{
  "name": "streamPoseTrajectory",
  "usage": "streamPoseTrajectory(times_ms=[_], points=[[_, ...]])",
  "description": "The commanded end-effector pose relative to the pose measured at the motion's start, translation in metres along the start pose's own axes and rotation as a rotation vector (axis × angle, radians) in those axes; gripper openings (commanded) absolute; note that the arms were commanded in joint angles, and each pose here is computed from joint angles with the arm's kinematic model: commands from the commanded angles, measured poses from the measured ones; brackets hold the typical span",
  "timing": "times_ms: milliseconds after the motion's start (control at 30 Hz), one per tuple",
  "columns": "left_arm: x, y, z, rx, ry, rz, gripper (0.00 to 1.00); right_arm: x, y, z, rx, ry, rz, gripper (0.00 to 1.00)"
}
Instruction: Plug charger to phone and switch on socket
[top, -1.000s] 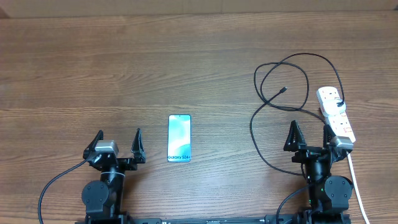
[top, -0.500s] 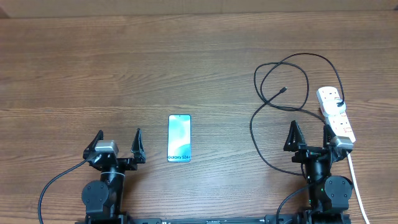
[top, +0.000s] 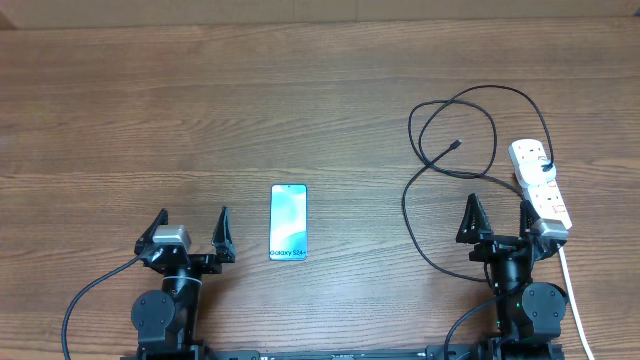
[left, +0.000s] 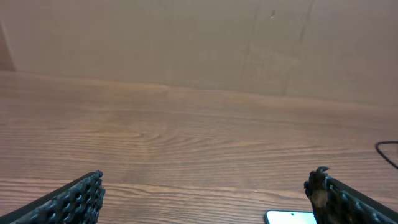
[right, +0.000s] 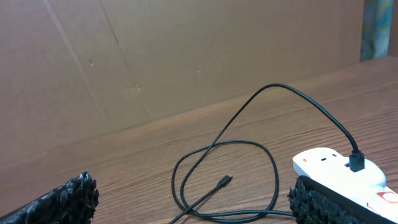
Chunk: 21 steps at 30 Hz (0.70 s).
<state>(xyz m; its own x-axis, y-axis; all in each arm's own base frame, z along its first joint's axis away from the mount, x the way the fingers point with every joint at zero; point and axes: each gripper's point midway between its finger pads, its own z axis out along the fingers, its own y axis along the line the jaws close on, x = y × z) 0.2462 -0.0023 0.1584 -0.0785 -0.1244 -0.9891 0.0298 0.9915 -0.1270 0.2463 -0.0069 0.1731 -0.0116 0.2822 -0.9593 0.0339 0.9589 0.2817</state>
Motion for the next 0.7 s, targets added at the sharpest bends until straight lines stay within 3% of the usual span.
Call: streamPoseTrajectory(times_ms=[0, 233, 667], points=[[0.000, -0.016, -0.001, 0.091, 0.004, -0.017, 1.00, 0.003, 0.000, 0.000, -0.005, 0.002, -0.004, 1.00], [-0.018, -0.031, -0.010, 0.160, 0.007, -0.017, 1.00, 0.003, 0.000, 0.000, -0.005, 0.002, -0.004, 1.00], [-0.063, -0.039, -0.030, 0.156, 0.087, -0.056, 1.00, 0.003, 0.000, 0.000, -0.005, 0.002, -0.004, 1.00]])
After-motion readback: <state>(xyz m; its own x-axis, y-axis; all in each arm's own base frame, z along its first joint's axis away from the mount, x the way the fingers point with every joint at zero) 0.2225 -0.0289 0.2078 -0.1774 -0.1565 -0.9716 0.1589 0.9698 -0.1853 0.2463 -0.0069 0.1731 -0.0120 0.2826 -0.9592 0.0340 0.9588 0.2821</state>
